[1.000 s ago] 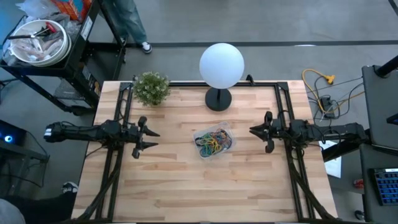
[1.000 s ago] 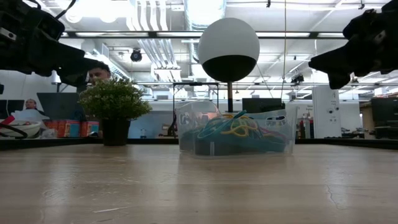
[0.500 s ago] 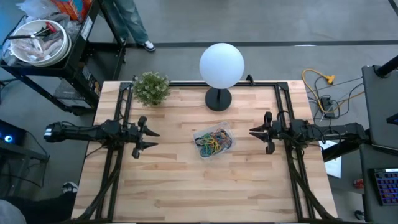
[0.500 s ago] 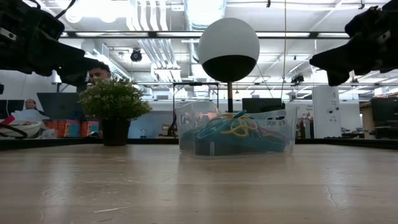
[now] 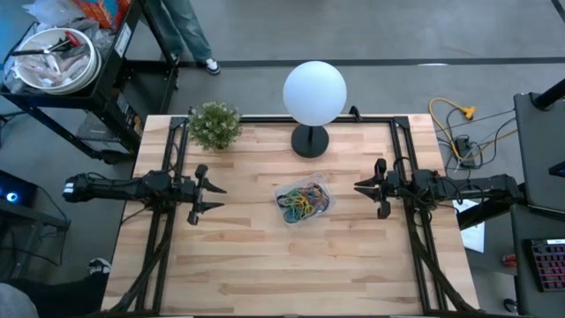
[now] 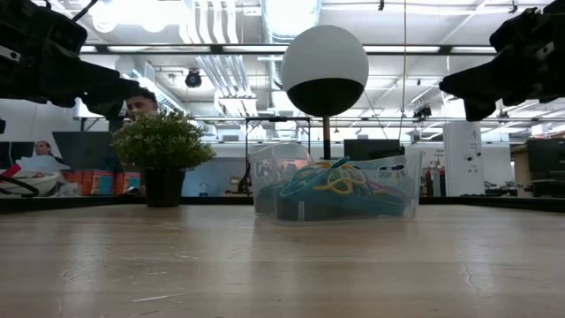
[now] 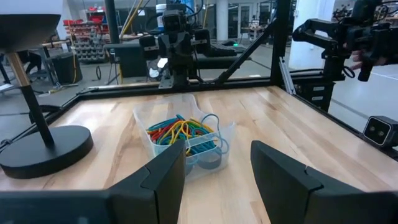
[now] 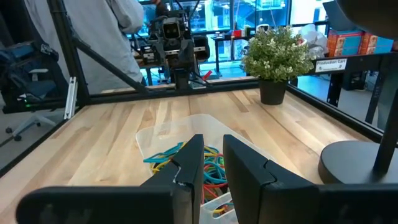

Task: Pick and place rubber bands into bin
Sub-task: Return to Home Position

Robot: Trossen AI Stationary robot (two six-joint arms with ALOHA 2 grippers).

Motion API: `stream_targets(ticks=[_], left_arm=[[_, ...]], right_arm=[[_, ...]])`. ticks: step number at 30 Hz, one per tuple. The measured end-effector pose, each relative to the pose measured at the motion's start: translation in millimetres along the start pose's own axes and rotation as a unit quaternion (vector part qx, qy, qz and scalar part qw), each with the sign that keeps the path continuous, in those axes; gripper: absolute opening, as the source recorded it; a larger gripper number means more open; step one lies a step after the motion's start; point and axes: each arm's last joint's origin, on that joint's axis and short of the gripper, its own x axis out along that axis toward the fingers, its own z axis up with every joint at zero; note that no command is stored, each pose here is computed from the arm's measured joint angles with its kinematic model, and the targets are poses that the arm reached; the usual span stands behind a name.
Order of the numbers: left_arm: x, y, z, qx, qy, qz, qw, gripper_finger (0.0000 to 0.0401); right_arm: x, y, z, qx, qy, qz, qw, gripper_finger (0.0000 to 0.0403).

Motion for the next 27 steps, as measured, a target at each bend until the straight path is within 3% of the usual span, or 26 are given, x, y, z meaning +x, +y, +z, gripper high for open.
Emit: stream_targets(ticks=[11, 19, 27], left_arm=[[0.0, 0.0, -0.1, -0.002, 0.0, 0.0, 1.0, 0.0167], [0.0, 0.1, -0.1, -0.002, 0.0, 0.0, 1.0, 0.0167], [0.0, 0.1, 0.0, -0.002, 0.0, 0.0, 1.0, 0.0167]], right_arm=[[0.0, 0.0, 0.0, -0.003, 0.0, 0.0, 1.0, 0.0057], [0.0, 0.0, 0.0, -0.084, 0.0, 0.0, 0.996, 0.0057], [0.0, 0.0, 0.0, -0.048, 0.0, 0.0, 0.999, 0.0057]])
